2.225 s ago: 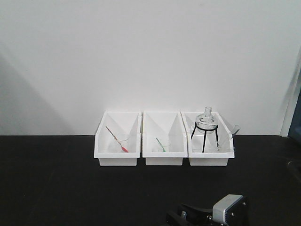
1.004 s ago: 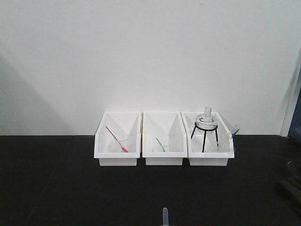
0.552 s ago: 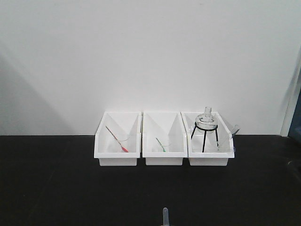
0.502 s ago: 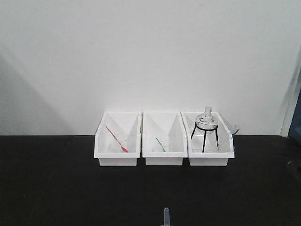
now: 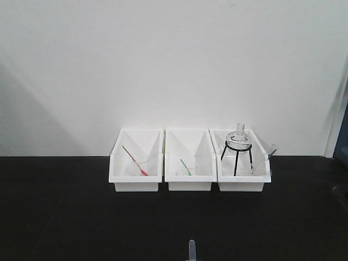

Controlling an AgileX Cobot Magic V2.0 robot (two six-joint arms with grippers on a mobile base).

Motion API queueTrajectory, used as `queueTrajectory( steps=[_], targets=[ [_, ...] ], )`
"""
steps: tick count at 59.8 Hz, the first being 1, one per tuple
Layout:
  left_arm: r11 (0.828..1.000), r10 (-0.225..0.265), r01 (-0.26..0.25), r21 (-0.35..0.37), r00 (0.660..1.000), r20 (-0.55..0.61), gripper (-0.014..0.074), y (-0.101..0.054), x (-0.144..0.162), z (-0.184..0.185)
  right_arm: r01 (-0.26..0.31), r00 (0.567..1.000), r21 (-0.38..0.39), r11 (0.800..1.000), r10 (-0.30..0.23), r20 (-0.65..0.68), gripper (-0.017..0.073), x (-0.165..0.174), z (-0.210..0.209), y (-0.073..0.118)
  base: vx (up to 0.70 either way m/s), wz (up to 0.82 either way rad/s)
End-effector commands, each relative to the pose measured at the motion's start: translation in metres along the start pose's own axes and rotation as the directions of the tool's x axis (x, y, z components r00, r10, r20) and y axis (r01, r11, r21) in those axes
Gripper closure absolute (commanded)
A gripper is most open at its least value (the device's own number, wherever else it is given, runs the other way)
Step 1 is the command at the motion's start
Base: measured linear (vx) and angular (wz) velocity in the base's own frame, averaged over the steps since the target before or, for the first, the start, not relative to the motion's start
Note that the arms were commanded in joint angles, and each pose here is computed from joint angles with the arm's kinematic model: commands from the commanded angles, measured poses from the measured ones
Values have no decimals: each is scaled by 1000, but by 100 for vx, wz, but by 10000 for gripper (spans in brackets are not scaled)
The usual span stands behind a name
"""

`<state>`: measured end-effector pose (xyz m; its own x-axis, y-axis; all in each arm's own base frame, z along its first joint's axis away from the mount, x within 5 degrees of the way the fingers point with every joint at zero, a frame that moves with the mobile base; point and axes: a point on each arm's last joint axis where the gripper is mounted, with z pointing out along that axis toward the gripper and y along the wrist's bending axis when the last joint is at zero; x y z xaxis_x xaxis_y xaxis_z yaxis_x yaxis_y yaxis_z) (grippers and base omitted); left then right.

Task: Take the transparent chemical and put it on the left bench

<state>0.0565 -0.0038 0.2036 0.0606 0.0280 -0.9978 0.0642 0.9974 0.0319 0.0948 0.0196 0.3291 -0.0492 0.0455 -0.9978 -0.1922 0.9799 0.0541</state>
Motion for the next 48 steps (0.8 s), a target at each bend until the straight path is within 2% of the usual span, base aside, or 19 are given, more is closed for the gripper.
queueTrajectory(
  steps=[1,10,19,22,26,27,29,30,32,38,48],
  targets=[
    [1000,-9,9,-2,997,81,597,0,-3,-1,27,997,-37,999,-25,67,566,-12,-1,4,0,0],
    [1000,-9,9,-2,997,81,597,0,-3,-1,27,997,-37,999,-25,67,566,-12,-1,4,0,0],
    [1000,-9,9,-2,997,81,597,0,-3,-1,-27,998,-46,999,29,57,566,-11,-1,4,0,0],
    [1000,-9,9,-2,997,81,597,0,-3,-1,-27,998,-43,999,29,46,566,-11,-1,4,0,0],
    [1000,-9,9,-2,997,81,597,0,-3,-1,-10,1000,-42,999,10,15,566,-8,-1,4,0,0],
    [1000,-9,9,-2,997,81,597,0,-3,-1,19,1000,-42,999,-19,5,566,-7,-1,4,0,0],
    [1000,-9,9,-2,997,81,597,0,-3,-1,26,1000,-51,998,-27,-15,566,-5,-1,5,0,0],
    [1000,-9,9,-2,997,81,597,0,-3,-1,62,998,-57,996,-63,-24,566,-3,-1,5,0,0],
    [1000,-9,9,-2,997,81,597,0,-3,-1,91,995,-77,993,-94,-41,566,1,-1,7,0,0],
    [1000,-9,9,-2,997,81,597,0,-3,-1,133,987,-130,982,-143,-69,566,22,-2,10,0,0],
    [1000,-9,9,-2,997,81,597,0,-3,-1,51,997,-143,988,-60,-56,566,66,-15,7,0,0]
  ],
)
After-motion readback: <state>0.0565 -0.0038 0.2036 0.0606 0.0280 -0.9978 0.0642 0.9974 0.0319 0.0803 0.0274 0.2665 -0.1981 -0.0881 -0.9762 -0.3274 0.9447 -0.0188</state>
